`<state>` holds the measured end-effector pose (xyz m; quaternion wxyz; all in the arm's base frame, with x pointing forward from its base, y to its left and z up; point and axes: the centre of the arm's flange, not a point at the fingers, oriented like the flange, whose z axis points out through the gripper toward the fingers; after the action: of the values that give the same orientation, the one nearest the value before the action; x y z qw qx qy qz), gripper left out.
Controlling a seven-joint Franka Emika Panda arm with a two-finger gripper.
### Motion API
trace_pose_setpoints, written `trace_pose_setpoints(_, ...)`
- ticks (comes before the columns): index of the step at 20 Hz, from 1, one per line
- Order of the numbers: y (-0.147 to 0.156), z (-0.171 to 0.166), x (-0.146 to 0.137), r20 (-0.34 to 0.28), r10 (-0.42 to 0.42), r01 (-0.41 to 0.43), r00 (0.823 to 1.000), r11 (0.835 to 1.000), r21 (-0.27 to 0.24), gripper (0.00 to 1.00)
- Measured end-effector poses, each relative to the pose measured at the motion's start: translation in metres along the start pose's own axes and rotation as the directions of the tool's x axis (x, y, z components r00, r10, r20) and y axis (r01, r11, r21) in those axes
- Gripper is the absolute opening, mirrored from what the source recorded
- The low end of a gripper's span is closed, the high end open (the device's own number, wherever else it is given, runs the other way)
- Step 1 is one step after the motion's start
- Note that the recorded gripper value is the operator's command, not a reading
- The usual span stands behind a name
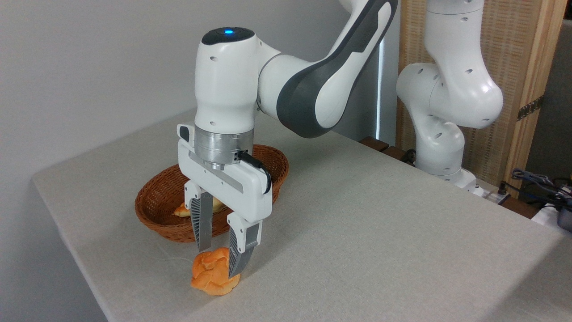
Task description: Put bread into the basket
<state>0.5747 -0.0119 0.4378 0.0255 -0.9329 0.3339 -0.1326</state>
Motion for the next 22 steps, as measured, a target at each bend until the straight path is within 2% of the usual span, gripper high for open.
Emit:
trace_pose_setpoints(10, 0.008, 0.020, 0.002, -0.003, 0.013, -0.013, 1.000, 1.000, 0.001, 0.99)
trace_pose_setpoints(11, 0.010, 0.021, 0.003, -0.004, 0.016, -0.016, 1.000, 1.000, 0.000, 0.91)
trace_pose_setpoints(12, 0.011, 0.023, 0.004, -0.005, 0.018, -0.018, 1.000, 1.000, 0.001, 0.79)
trace_pose_setpoints(15, 0.015, 0.029, 0.004, -0.014, 0.024, -0.024, 1.000, 1.000, 0.007, 0.35)
trace_pose_setpoints(22, 0.018, 0.032, 0.004, -0.015, 0.048, -0.048, 0.999, 0.999, 0.007, 0.29)
